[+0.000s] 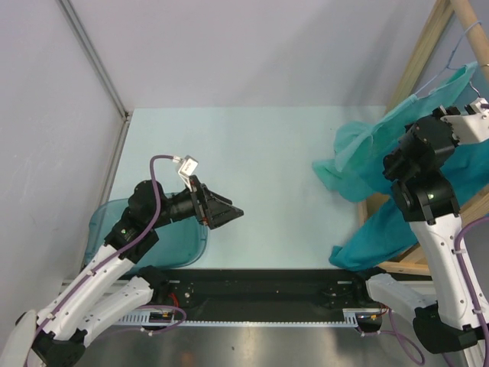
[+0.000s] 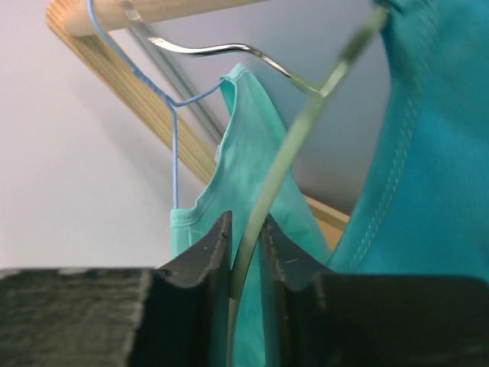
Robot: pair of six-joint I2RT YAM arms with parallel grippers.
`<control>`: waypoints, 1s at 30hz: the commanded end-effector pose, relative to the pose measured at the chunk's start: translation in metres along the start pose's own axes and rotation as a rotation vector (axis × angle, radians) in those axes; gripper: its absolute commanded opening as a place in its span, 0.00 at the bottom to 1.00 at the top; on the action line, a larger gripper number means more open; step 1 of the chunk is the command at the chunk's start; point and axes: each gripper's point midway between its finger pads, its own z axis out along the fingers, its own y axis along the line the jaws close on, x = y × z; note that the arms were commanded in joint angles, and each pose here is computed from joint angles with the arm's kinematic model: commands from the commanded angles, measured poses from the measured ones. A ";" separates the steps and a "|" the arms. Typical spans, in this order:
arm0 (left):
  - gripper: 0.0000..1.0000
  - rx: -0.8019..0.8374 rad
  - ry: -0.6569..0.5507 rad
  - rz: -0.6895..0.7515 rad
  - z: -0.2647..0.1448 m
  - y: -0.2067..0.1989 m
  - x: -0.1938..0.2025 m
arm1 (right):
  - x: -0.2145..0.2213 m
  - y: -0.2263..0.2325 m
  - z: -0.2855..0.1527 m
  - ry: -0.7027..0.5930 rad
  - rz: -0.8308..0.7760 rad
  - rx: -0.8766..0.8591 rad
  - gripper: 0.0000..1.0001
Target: Remove the t-shirt from the hanger
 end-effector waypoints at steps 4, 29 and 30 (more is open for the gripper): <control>0.99 0.055 -0.013 0.007 0.002 -0.013 -0.008 | -0.029 0.012 -0.024 0.048 0.076 -0.190 0.12; 0.97 0.240 0.083 0.099 0.012 -0.059 -0.002 | 0.039 0.078 -0.159 0.663 0.464 -0.876 0.00; 0.97 0.260 0.067 0.132 0.012 -0.072 -0.006 | 0.046 0.083 -0.160 0.690 0.479 -0.866 0.00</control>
